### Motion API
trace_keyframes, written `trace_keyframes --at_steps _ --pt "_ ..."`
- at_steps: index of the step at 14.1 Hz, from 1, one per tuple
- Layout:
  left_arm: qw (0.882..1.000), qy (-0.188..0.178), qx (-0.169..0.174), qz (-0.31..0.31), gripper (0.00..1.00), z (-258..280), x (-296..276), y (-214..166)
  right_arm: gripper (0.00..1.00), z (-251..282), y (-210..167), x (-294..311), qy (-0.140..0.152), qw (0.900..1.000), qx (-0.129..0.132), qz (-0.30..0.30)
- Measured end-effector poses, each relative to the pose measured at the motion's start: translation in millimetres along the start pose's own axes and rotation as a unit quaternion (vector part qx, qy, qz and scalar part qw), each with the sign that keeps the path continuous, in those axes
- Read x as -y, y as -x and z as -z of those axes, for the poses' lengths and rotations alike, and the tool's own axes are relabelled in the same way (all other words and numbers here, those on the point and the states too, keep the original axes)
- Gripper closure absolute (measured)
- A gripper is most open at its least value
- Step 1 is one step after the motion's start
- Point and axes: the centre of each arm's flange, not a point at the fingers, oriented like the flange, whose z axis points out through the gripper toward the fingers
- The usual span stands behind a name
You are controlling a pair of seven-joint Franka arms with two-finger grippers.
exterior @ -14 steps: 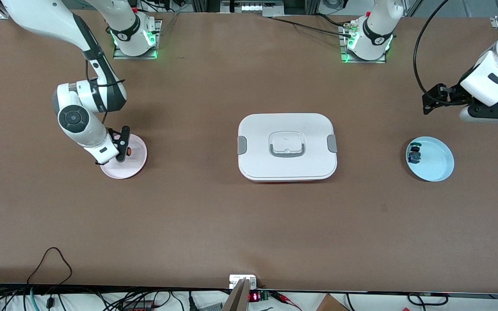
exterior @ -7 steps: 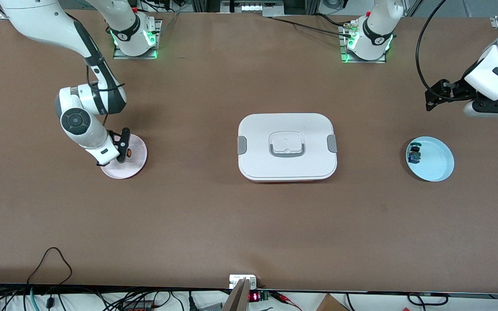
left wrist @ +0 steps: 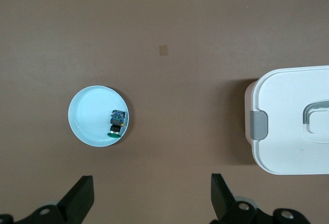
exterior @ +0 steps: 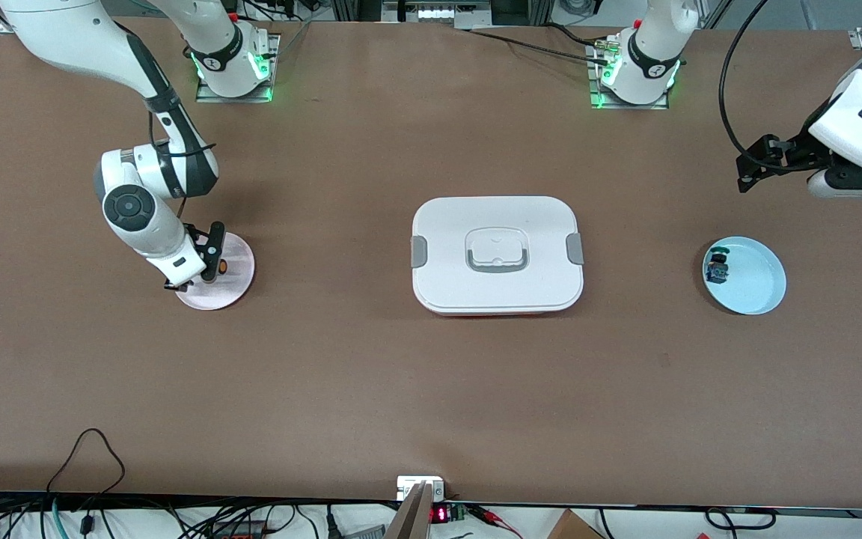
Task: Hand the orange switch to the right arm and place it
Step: 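Open the right gripper and release the switch on the plate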
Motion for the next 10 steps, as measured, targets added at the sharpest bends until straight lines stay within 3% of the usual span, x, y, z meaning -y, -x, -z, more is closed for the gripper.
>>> trace_keyframes --at_steps 1,2,5,10 --pt "1.000 0.000 0.000 0.000 0.00 0.4 -0.3 0.2 0.06 7.4 0.8 -1.5 0.006 1.000 -0.001 -0.001" --pt "1.000 0.000 -0.001 0.000 0.00 0.8 -0.9 0.3 0.00 17.3 1.1 -2.9 0.012 1.000 -0.002 -0.001" --pt "1.000 0.000 -0.001 0.005 0.00 1.2 -2.0 0.5 0.00 59.9 -0.7 -7.1 0.022 1.000 -0.004 -0.010" --pt "1.000 -0.001 0.003 0.021 0.00 1.2 -15.7 2.8 0.00 161.3 -6.5 -17.2 0.003 0.995 -0.062 -0.072"
